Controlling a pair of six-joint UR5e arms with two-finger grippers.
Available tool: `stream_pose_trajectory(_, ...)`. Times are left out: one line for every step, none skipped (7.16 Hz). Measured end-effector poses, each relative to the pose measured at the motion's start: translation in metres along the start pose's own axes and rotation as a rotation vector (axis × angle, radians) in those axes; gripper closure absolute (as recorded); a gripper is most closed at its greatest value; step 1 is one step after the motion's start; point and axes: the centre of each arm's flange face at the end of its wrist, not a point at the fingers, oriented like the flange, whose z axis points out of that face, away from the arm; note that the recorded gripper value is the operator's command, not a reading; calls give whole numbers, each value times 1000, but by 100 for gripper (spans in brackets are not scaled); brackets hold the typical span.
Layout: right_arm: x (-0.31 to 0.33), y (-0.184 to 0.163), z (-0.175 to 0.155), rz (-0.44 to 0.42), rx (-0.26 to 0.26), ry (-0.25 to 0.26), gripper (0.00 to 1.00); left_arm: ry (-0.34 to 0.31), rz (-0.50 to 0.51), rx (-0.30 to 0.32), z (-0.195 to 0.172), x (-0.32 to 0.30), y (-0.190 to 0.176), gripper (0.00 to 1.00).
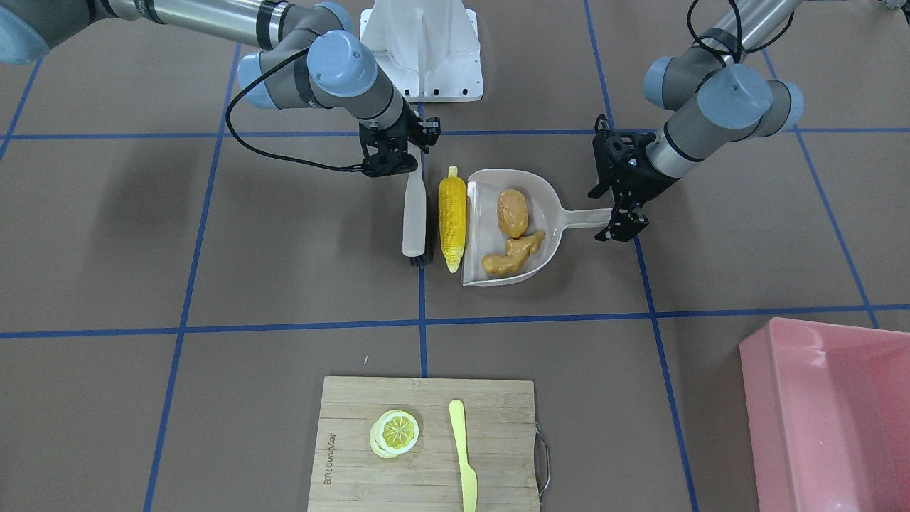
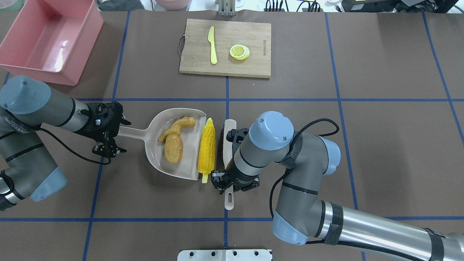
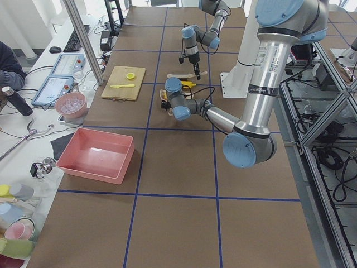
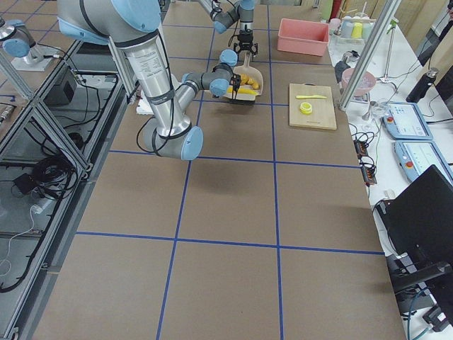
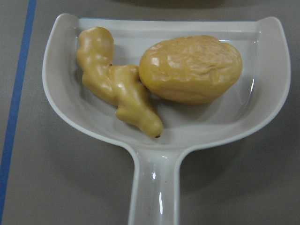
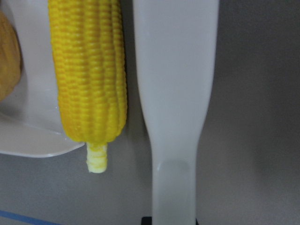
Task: Sweep and dump trash into bin
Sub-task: 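Sweep the yellow corn cob into the dustpan with the right gripper's brush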
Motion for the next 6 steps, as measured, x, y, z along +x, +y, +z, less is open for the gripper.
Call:
stream_pose_trajectory(-4,5,8,3,7,-14,100,0,2,-1,0,0,0,7)
stream_pose_trajectory(-9,10,18,9,15,-31,100,0,4,-1,0,0,1,7)
stream_pose_trajectory(-16,13,27,15,23,-51,100,0,4,-2,1,0,2,7)
stream_pose_trajectory(-24,16,30,21,28,-70,100,1,4,-4,2,0,3,7)
stream_pose_trajectory(-30,18,29,29,34,-94,100,1,4,-5,2,0,3,7)
stream_pose_trajectory(-34,20,28,36,42,-120,100,1,3,-5,2,0,3,7)
